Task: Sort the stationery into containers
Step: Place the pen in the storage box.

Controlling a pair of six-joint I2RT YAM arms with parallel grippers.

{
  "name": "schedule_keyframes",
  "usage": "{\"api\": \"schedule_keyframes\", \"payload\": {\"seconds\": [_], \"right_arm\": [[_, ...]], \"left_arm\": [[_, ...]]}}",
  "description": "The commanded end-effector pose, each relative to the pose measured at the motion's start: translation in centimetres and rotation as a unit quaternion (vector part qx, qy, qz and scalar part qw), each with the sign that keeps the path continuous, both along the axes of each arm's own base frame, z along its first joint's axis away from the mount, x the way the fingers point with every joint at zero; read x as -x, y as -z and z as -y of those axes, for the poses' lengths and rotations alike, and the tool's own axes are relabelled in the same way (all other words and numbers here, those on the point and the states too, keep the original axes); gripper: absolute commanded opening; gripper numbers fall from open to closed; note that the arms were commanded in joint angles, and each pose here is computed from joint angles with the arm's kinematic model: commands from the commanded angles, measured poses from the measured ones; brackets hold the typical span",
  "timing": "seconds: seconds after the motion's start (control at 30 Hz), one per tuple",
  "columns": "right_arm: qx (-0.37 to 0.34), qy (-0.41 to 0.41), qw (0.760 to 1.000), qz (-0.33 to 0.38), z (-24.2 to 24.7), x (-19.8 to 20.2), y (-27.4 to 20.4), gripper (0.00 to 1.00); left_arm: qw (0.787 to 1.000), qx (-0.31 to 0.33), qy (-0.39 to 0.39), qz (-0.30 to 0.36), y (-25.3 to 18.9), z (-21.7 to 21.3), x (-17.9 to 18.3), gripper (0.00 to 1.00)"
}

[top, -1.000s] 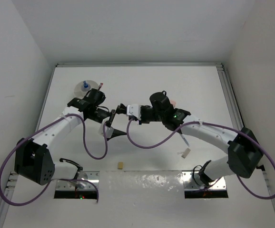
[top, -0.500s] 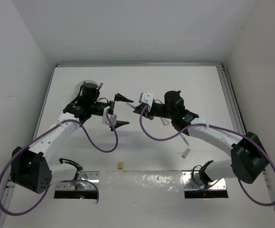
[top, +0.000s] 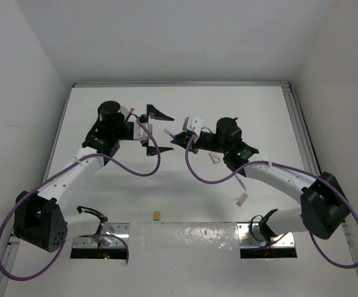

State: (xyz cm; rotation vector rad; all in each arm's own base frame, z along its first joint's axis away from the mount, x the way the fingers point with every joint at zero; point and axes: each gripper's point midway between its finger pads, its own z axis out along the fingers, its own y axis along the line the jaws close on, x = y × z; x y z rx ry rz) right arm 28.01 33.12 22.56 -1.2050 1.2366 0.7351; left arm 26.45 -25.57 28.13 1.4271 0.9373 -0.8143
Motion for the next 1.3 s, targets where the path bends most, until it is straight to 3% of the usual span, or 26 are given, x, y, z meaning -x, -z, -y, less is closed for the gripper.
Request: {"api": "schedule_keyframes", "payload": {"seconds": [0.0, 0.03, 0.1, 0.13, 0.17, 0.23, 0.37, 0.73, 0.93, 1.0, 1.03, 1.1, 1.27], "right_arm": [[-0.076, -0.006, 0.997, 0.019, 0.0, 0.1, -4.1, 0.0], [-0.103, -0.006, 0.994, 0.036, 0.0, 0.1, -5.5, 0.0], [-0.136, 0.0, 0.991, 0.007, 0.4, 0.1, -5.7, 0.0], [-0.164, -0.001, 0.986, 0.026, 0.6, 0.1, -7.2, 0.0], [-0.178, 0.0, 0.984, 0.007, 0.7, 0.2, -7.0, 0.0], [-0.197, -0.003, 0.98, 0.013, 0.6, 0.0, -8.0, 0.0], [-0.202, -0.008, 0.979, 0.013, 0.2, -0.2, -7.9, 0.0], [-0.19, -0.013, 0.982, 0.015, -0.1, -0.2, -7.9, 0.0], [-0.189, -0.016, 0.982, 0.015, -0.3, -0.2, -8.1, 0.0], [-0.184, -0.021, 0.983, 0.02, -0.6, -0.1, -8.2, 0.0], [-0.181, -0.022, 0.983, 0.019, -0.6, 0.0, -8.1, 0.0], [-0.18, -0.023, 0.983, 0.019, -0.7, 0.0, -8.1, 0.0], [-0.181, -0.023, 0.983, 0.024, -0.7, 0.1, -8.4, 0.0]], "left_arm": [[0.999, 0.029, -0.002, -0.031, -3.0, 0.0, -0.3, 0.98], [0.998, 0.035, -0.001, -0.056, -3.2, 0.0, -0.1, 0.96], [0.995, 0.042, -0.002, -0.093, -3.4, 0.0, 0.0, 0.85], [0.989, 0.052, -0.005, -0.138, -3.8, 0.2, 0.0, 0.77], [0.985, 0.063, -0.024, -0.161, -4.1, 0.1, -0.5, 0.6], [0.969, 0.101, -0.041, -0.223, -5.1, 0.0, -1.0, 0.47], [0.956, 0.159, -0.07, -0.235, -6.4, -0.3, -1.6, 0.5], [0.955, 0.179, -0.063, -0.226, -7.1, 0.9, -0.9, 0.51], [0.953, 0.16, -0.08, -0.246, -5.3, 1.9, -1.4, 0.5], [0.948, 0.164, -0.093, -0.255, -5.1, 2.0, -2.0, 0.47], [0.949, 0.169, -0.09, -0.251, -5.4, 2.0, -1.9, 0.35], [0.949, 0.173, -0.089, -0.247, -5.6, 2.1, -1.9, 0.25], [0.952, 0.161, -0.085, -0.245, -5.1, 2.3, -1.7, 0.23]]}}
